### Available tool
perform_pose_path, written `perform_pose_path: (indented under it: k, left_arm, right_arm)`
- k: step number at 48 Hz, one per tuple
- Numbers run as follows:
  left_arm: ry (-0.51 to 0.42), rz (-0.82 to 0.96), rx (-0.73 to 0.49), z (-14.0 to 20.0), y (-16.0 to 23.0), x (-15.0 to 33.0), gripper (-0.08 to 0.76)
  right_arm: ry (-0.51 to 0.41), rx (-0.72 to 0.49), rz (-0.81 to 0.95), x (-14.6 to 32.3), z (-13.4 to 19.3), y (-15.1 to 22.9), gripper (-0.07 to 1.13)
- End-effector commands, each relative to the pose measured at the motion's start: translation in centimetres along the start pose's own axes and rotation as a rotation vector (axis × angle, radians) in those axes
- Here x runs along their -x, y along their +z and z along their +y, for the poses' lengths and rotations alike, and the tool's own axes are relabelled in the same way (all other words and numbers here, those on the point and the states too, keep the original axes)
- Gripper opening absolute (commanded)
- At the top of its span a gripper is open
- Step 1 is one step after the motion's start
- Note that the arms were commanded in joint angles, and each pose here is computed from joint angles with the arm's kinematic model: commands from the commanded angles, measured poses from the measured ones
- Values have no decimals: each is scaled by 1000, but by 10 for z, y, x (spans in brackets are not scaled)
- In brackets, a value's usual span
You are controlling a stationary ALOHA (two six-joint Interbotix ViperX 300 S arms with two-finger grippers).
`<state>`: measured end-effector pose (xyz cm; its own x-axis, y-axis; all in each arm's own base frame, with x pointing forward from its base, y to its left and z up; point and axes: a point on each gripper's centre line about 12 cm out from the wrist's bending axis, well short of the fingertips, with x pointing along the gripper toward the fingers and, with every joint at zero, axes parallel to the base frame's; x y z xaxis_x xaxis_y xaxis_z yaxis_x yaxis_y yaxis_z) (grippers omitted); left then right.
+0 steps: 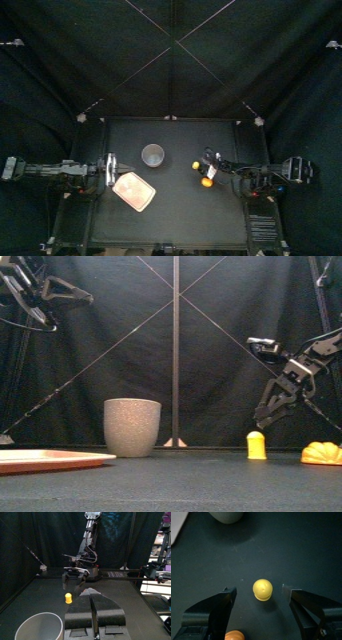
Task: Pick the yellow can then place it in the grey bowl
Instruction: Pick the yellow can
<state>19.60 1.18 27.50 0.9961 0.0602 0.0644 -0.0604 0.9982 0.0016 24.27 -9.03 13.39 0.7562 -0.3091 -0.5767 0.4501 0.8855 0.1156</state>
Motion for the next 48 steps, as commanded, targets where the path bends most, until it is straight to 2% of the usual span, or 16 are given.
perform_pose_path:
  k: [1,12,28,48]
  left_arm:
    - [5,-11,-6,1,3,-2,46]
    - [15,5,-7,3,-3,0,46]
    - [16,12,-5,3,-6,1,46]
    - [16,18,-4,3,-9,1,46]
  right_arm:
    - [-7,2,5,-14,0,9,1051]
    - [-25,-1,88,-35,-3,-1,1050]
    - [-60,-31,112,-41,-15,-4,1028]
    - [-58,-32,118,-46,-14,-1,786]
